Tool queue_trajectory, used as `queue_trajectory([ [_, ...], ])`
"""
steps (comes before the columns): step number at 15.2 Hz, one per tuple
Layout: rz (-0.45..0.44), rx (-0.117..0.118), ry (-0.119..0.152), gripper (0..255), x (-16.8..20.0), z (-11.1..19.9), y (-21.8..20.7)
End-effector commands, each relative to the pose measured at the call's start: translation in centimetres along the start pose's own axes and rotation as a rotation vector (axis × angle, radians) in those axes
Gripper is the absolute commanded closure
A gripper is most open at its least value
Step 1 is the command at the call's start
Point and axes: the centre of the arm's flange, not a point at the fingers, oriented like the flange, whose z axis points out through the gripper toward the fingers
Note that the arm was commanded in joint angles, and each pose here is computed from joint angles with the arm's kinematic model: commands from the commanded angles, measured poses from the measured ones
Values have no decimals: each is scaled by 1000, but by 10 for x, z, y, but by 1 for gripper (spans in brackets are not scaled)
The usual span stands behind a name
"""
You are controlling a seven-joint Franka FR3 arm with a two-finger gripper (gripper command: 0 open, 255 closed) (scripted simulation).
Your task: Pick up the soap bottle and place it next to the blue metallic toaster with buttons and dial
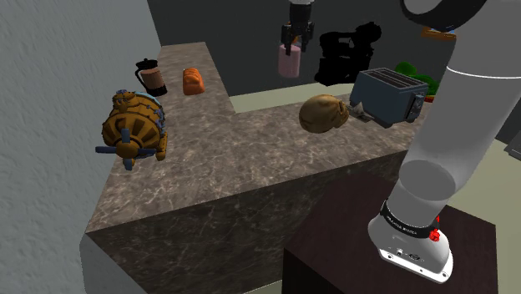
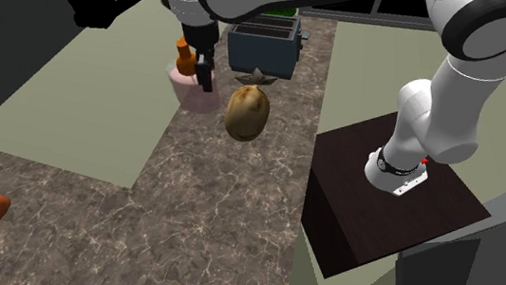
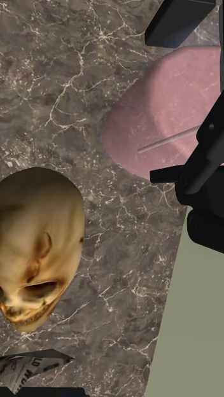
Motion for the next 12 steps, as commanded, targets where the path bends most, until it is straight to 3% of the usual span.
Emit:
queue_trajectory([
  [1, -1, 0, 0, 255, -16, 1, 20],
  [12, -1, 0, 0, 255, -111, -8, 130],
])
